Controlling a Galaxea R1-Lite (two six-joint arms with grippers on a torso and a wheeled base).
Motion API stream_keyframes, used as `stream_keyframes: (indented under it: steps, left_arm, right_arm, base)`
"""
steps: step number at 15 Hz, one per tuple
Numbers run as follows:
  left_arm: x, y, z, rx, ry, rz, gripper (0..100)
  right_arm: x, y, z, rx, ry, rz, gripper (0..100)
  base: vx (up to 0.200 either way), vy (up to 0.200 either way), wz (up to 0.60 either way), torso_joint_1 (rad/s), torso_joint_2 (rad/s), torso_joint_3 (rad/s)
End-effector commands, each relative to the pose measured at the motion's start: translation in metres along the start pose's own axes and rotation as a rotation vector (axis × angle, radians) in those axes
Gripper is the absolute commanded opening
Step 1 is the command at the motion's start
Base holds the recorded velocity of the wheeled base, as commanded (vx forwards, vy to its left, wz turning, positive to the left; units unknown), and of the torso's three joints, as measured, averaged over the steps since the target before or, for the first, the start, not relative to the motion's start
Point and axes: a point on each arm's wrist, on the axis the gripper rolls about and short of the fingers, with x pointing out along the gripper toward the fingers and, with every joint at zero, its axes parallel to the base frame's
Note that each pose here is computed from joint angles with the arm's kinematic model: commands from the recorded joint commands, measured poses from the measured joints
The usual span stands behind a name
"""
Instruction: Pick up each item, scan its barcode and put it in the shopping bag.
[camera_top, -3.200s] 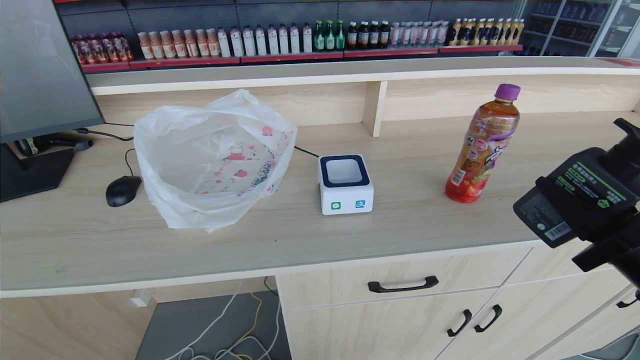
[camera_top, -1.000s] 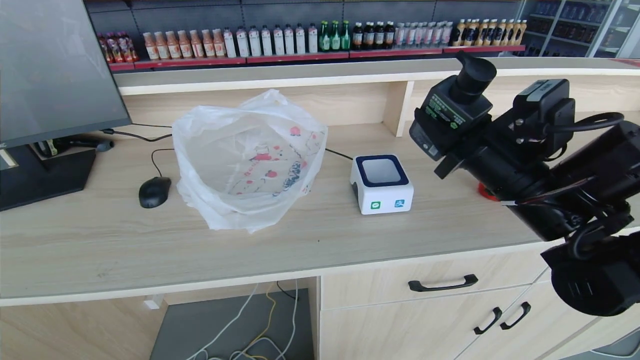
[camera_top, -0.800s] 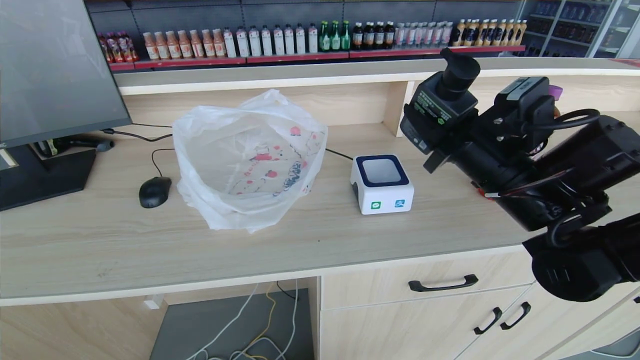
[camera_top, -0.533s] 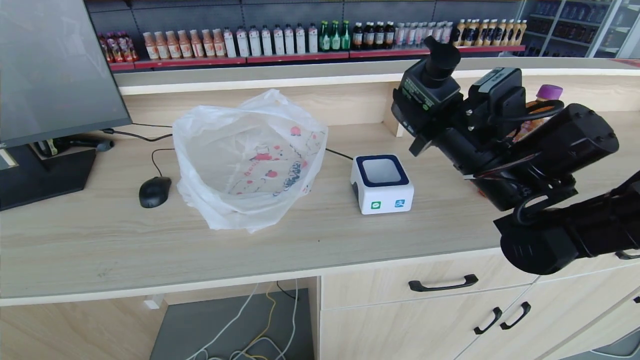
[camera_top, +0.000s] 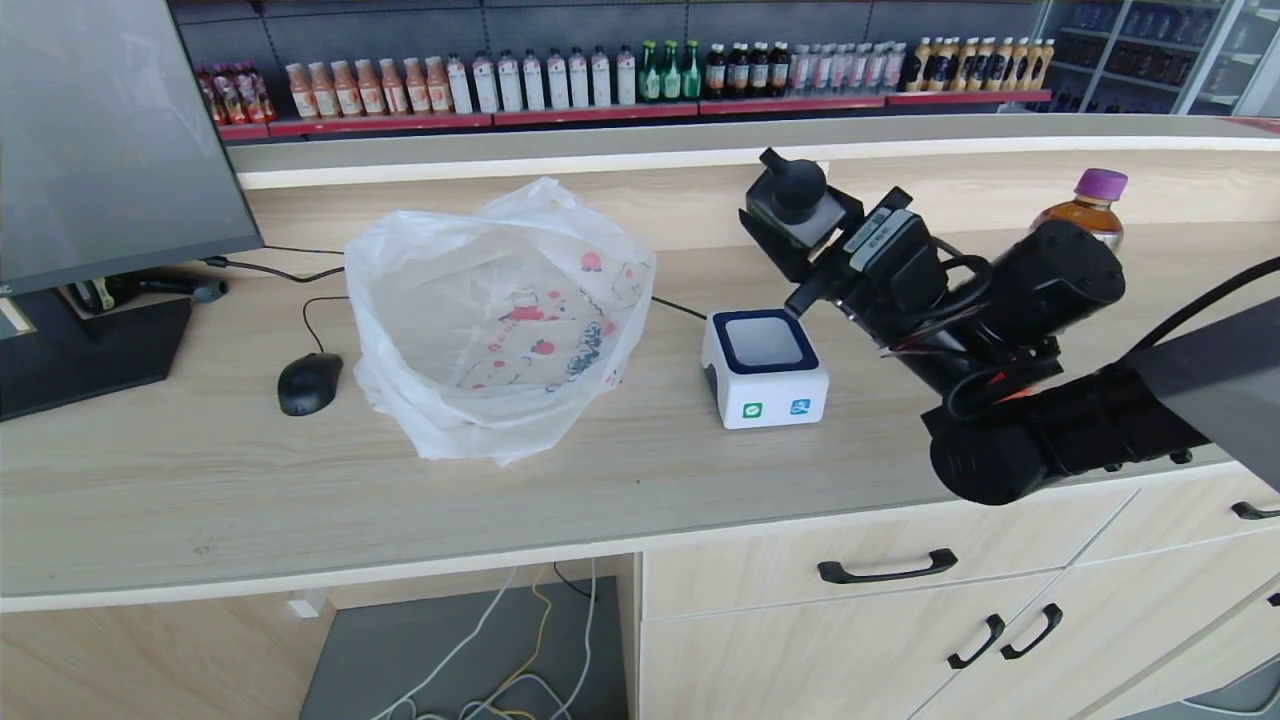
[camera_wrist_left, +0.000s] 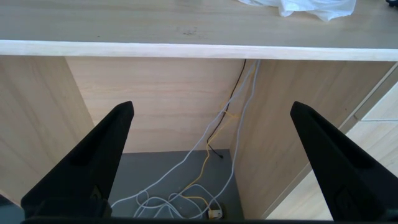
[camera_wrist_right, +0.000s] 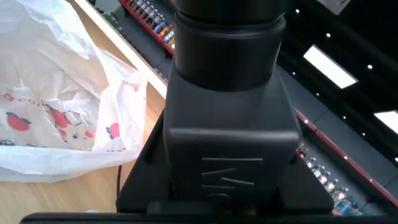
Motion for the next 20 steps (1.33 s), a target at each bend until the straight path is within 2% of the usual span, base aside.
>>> stream_keyframes:
  steps: [1, 5, 8, 11, 20]
  left_arm:
    - [0.0, 0.0, 0.0, 0.0, 0.0, -0.001, 100]
    - [0.0, 0.0, 0.0, 0.0, 0.0, -0.001, 100]
    - [0.0, 0.0, 0.0, 0.0, 0.0, -0.001, 100]
    - [0.0, 0.0, 0.0, 0.0, 0.0, 0.001, 100]
    - [0.0, 0.0, 0.0, 0.0, 0.0, -0.001, 100]
  right_arm:
    - [-0.005, 0.0, -0.008, -0.016, -0.001, 0.029, 0]
    - [-0.03, -0.005, -0.027, -0.085, -0.005, 0.142, 0]
    - [-0.035, -0.003, -0.024, -0.103, -0.053, 0.207, 0]
    - [-0.046, 0.005, -0.022, -0.101, -0.056, 0.259, 0]
    - [-0.049, 0.019, -0.028, -0.088, -0.067, 0.309, 0]
  base:
    - [0.0, 0.0, 0.0, 0.0, 0.0, 0.0]
    - [0.0, 0.0, 0.0, 0.0, 0.0, 0.0]
    - [0.0, 0.0, 0.0, 0.0, 0.0, 0.0]
    - [0.0, 0.0, 0.0, 0.0, 0.0, 0.0]
    - [0.0, 0.0, 0.0, 0.0, 0.0, 0.0]
